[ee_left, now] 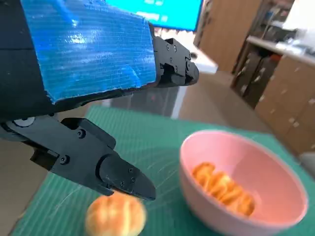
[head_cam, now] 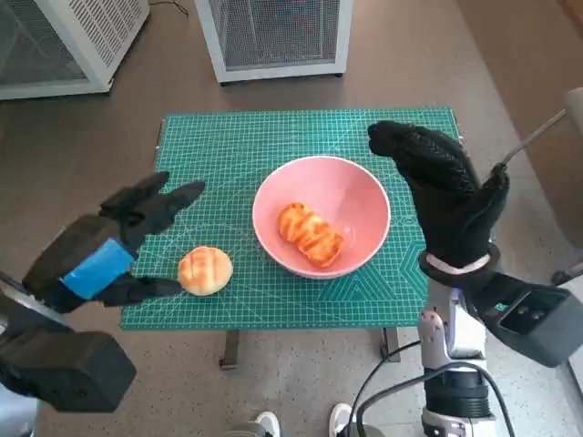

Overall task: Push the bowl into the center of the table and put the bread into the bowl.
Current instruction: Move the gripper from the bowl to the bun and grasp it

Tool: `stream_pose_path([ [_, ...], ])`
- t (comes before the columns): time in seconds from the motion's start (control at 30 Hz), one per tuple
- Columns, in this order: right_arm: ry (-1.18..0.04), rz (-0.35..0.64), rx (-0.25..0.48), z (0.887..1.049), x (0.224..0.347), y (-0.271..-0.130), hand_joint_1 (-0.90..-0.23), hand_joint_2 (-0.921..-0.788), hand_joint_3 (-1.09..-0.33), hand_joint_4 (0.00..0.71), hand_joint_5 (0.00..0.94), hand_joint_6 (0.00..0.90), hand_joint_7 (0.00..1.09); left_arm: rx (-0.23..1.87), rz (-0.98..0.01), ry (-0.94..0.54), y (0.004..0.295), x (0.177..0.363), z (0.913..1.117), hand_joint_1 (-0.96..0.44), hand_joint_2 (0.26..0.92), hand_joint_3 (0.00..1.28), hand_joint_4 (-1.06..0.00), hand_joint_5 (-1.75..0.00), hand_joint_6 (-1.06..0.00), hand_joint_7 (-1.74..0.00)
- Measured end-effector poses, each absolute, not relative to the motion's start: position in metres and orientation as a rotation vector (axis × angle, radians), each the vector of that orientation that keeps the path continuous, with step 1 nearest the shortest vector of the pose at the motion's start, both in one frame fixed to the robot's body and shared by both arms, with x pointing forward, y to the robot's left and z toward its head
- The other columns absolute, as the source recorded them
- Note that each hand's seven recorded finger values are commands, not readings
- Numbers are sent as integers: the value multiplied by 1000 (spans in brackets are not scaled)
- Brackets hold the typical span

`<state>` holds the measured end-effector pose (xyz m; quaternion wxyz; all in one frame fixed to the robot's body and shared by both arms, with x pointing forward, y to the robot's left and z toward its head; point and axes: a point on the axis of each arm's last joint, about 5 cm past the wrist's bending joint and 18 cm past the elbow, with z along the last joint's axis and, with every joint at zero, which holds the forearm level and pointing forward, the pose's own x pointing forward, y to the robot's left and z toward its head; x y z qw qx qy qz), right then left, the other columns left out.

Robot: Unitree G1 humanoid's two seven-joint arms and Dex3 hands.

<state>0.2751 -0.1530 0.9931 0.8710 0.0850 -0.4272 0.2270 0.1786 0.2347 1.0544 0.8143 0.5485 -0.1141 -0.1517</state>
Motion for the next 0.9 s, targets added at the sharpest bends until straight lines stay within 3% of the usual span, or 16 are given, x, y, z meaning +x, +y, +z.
stream_pose_path([
  [0.9, -873, 473, 172, 992, 273, -153, -374, -921, -574, 511, 37, 119, 928, 1279, -368, -65, 234, 199, 987, -322, 783, 4, -148, 0, -276, -15],
])
